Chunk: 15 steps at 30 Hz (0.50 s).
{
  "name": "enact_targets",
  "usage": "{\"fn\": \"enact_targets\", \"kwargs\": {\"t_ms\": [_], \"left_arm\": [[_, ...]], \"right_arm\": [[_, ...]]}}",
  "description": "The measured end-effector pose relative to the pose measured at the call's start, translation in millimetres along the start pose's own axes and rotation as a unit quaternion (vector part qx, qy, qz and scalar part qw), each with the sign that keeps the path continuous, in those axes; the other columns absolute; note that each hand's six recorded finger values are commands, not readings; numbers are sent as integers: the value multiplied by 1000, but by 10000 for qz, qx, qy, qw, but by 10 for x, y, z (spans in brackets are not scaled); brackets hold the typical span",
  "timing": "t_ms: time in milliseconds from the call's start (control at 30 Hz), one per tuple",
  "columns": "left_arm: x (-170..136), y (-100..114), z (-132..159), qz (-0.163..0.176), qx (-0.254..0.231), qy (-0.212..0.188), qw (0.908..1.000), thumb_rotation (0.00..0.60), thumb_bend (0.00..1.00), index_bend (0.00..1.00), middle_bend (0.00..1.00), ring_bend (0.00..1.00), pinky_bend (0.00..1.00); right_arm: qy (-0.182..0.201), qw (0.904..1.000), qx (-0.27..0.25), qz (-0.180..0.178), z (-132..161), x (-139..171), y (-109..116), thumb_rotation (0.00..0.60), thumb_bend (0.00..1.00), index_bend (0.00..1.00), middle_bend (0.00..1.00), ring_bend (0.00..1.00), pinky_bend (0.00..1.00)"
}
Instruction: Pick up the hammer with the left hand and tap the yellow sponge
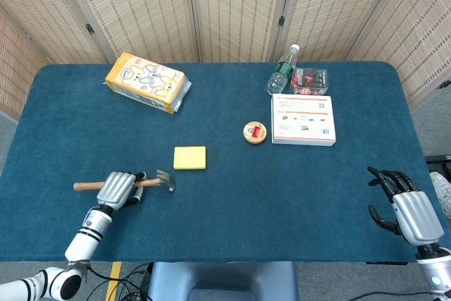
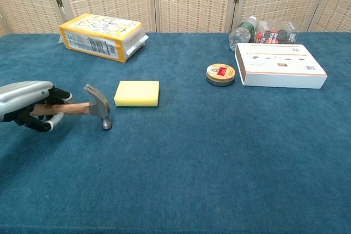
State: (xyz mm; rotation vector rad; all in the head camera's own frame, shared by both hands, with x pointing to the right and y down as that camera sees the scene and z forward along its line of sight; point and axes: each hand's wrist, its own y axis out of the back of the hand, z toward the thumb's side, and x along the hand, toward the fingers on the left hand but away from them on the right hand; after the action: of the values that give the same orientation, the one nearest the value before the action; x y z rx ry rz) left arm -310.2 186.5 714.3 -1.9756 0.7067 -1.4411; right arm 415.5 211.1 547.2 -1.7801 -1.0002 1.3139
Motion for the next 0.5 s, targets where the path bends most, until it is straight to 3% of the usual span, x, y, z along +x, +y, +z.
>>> {"fn": "enact_targets", "kwargs": {"t_ms": [233, 500], "left_arm": [[13, 75, 25, 206, -199, -187, 9994, 600, 683, 727, 789, 672, 688], [57, 279, 82, 542, -745, -591, 9940, 600, 714, 777, 846, 807, 771]], "right_arm": [[-4, 10000, 15, 1, 9, -3, 7, 600, 295, 125, 364, 185, 185], [-23, 10000, 20, 3, 1, 13, 6, 600, 292, 125, 366, 185, 185]]}}
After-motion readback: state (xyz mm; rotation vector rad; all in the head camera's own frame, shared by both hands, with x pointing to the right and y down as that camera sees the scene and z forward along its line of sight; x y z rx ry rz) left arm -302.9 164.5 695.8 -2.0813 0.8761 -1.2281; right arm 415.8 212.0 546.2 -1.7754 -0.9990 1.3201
